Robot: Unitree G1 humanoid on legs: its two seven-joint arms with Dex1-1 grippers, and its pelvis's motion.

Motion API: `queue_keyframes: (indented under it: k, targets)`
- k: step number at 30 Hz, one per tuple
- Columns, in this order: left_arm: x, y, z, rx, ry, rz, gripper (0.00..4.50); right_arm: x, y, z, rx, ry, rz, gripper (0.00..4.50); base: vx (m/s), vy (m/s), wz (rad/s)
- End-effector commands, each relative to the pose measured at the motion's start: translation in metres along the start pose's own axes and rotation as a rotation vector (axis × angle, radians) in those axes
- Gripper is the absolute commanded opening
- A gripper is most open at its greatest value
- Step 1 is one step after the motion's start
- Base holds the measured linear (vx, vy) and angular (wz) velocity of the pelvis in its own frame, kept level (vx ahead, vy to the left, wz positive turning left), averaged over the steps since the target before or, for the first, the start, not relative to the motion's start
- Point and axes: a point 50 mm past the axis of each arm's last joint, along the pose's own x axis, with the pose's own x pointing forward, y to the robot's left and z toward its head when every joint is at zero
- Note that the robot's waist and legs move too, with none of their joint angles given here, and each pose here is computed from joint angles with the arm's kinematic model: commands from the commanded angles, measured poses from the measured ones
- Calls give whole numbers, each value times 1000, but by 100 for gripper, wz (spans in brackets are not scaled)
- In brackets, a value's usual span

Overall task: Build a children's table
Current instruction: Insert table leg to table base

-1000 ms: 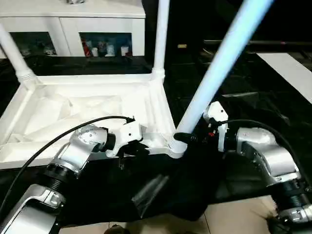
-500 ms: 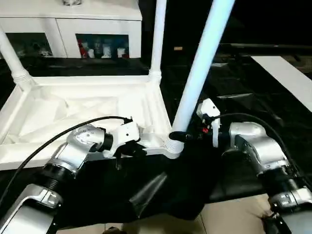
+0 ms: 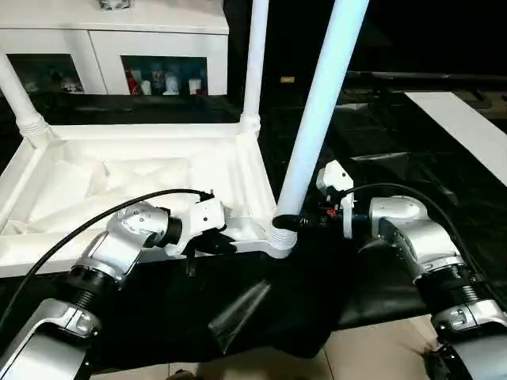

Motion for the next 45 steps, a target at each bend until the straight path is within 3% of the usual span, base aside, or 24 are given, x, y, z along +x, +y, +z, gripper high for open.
queue_keyframes:
  k: [1, 15, 26, 33, 34, 38, 39, 41, 45]
  targets:
    - [1, 2, 23, 83, -106, -35, 0, 5, 15, -52, 132, 201, 62, 184, 0, 0, 0]
    - [-9, -14, 30, 105, -130, -317, 0, -12, 26, -54, 129, 237, 286, 184, 0, 0, 0]
    - [-9, -6, 30, 145, -95, -257, 0, -10, 30, -59, 106, 237, 300, 184, 0, 0, 0]
    - [-7, 6, 21, 129, -21, -122, 0, 0, 9, -64, 110, 209, -2, 184, -16, 3, -2]
    - [-6, 14, 17, 64, 16, -38, 0, 4, -3, -67, 173, 181, -182, 184, -57, 14, -9]
    - [1, 26, 18, -108, 31, 73, 0, 13, -13, -74, 305, 165, -408, 184, -130, 27, -10]
    - [1, 26, 18, -108, 31, 73, 0, 13, -13, -74, 305, 165, -408, 184, 1, -86, -6]
    - [7, 34, 22, -182, 62, 163, 0, 19, -19, -78, 380, 162, -552, 184, 20, -71, -30]
    - [18, 43, 32, -229, 112, 275, 0, 30, -22, -81, 504, 139, -730, 184, -11, 15, -22]
